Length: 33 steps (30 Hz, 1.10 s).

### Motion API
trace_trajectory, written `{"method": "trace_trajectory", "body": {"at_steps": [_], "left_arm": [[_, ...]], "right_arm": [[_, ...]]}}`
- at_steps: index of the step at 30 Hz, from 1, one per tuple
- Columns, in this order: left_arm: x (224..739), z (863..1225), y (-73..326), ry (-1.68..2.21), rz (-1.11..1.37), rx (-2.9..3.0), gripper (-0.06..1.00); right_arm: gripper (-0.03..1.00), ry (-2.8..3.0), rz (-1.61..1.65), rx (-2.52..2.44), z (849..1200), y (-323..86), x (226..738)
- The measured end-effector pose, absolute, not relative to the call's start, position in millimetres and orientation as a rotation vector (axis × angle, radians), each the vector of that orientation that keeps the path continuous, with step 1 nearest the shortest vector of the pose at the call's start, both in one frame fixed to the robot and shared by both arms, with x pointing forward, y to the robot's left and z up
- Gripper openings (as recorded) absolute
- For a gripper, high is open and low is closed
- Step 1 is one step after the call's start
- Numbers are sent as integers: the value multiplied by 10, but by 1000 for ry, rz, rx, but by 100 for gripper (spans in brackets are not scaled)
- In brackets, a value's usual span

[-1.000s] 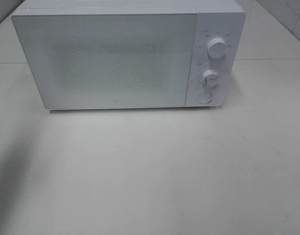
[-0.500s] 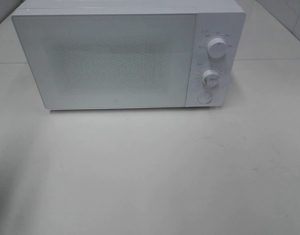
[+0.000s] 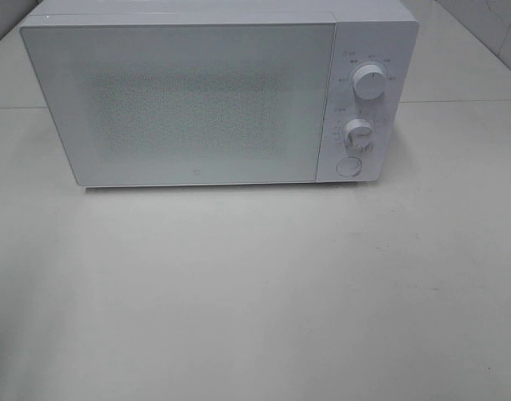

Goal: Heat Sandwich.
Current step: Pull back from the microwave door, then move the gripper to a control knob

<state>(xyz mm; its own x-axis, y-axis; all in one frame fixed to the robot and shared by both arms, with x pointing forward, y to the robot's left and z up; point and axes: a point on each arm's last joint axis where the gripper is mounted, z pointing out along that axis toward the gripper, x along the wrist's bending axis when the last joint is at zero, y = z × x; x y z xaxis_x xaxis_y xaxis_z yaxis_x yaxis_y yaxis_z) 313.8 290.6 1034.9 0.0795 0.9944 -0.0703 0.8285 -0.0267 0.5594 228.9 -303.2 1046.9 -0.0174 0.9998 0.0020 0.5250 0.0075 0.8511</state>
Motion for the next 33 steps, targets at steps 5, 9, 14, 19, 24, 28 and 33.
{"method": "trace_trajectory", "body": {"at_steps": [5,9,14,19,24,28,33], "left_arm": [[3073,10382,2916,1768,522,1881,99],[3033,10401,2918,1750,544,1863,99],[2923,10447,2929,1705,606,1812,99],[2727,10502,2960,1674,731,1685,99],[2499,10535,2960,1585,842,1582,99],[2362,10538,2958,1523,900,1525,99],[2346,10538,2958,1515,907,1519,99]], "right_arm": [[75,1619,906,1593,10469,-3032,2289],[75,1619,906,1593,10469,-3032,2289],[75,1619,906,1593,10469,-3032,2289],[75,1619,906,1593,10469,-3032,2289],[75,1619,906,1593,10469,-3032,2289],[75,1619,906,1593,10469,-3032,2289],[75,1619,906,1593,10469,-3032,2289]]}}
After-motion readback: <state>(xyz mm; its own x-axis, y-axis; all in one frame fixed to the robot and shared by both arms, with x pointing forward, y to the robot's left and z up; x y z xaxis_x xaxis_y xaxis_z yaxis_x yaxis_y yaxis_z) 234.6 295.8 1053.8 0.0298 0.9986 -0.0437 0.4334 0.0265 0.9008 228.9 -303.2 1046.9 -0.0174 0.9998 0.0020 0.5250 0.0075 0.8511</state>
